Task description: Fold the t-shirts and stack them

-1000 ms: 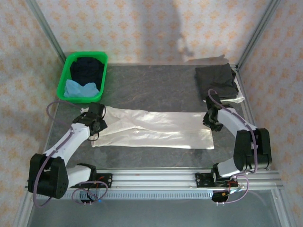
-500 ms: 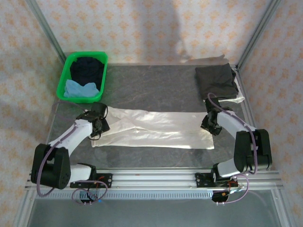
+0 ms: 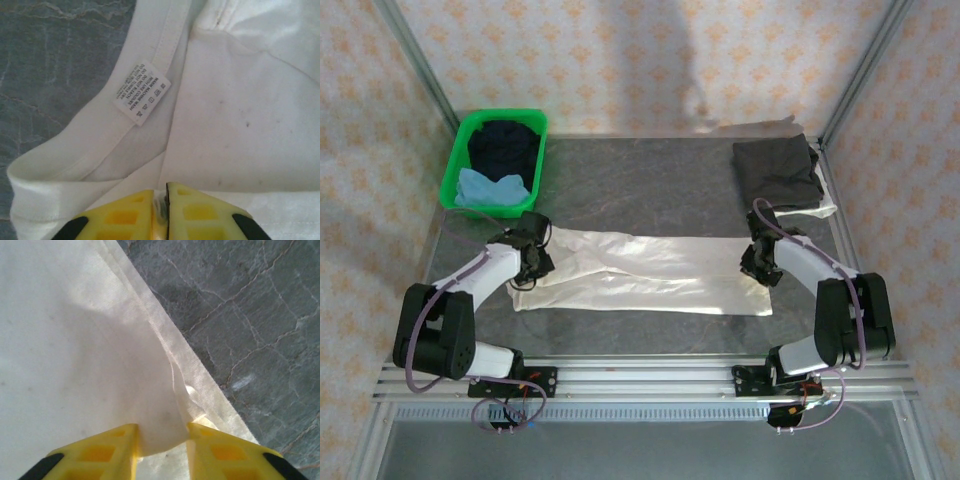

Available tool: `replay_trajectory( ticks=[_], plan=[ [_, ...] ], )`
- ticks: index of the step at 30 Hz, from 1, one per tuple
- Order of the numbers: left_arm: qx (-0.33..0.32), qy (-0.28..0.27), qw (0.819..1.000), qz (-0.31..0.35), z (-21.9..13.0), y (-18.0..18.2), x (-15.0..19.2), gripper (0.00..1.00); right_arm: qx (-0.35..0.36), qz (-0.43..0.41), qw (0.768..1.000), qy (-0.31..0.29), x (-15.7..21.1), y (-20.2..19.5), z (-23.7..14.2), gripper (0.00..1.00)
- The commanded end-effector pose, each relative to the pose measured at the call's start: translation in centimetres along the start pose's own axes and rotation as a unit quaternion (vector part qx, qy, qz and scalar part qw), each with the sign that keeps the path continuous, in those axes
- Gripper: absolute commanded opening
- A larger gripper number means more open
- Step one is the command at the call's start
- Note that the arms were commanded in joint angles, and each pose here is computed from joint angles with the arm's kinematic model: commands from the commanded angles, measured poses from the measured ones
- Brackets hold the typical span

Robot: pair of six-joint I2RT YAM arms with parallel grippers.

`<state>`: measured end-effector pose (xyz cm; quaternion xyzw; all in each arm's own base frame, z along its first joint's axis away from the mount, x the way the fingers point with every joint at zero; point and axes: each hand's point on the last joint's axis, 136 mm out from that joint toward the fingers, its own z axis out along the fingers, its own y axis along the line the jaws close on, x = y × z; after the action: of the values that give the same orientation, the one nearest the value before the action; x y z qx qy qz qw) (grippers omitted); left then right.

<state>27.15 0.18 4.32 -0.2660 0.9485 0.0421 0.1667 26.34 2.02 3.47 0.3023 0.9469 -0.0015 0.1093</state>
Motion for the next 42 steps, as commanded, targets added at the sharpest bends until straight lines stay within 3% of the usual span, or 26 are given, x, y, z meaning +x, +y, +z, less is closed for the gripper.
replay_trajectory(
  ticks=[1,4,10,14,18,23,28,35,42],
  plan=[
    [-0.011,-0.031,0.999,-0.005,-1.8,0.7,-1.5,0.08,0.008,0.004,1.000,-0.017,-0.4,-0.4,-0.6,0.22],
    [-0.013,-0.041,0.999,-0.002,-2.7,1.0,-1.9,0.00,0.011,0.005,1.000,-0.024,-0.7,-0.5,-1.0,0.16],
    [0.002,-0.065,0.998,-0.005,-4.4,0.5,-3.3,0.00,0.012,-0.001,0.999,-0.051,-2.3,-0.1,-2.4,0.00],
    [0.016,-0.103,0.995,0.005,-6.7,-1.0,-6.7,0.00,-0.006,-0.001,0.996,-0.090,-5.6,2.1,-4.5,0.00],
    [0.035,-0.146,0.988,0.019,-9.8,-4.2,-12.5,0.00,-0.010,0.000,0.992,-0.125,-10.7,4.5,-6.3,0.00],
    [0.063,-0.170,0.983,0.028,-12.6,-6.6,-16.1,0.00,-0.046,-0.003,0.991,-0.123,-13.2,7.1,-6.9,0.00],
    [0.047,-0.157,0.986,0.031,-11.1,-4.8,-13.5,0.00,-0.075,-0.018,0.993,-0.092,-11.0,7.3,-5.3,0.00],
    [0.012,-0.123,0.992,0.015,-8.1,-0.2,-7.0,0.00,-0.027,-0.021,0.998,-0.057,-6.4,2.6,-2.9,0.00],
    [-0.007,-0.099,0.995,0.013,-6.5,1.7,-3.9,0.00,0.015,-0.021,0.999,-0.044,-4.9,0.1,-1.4,0.00]
  ],
)
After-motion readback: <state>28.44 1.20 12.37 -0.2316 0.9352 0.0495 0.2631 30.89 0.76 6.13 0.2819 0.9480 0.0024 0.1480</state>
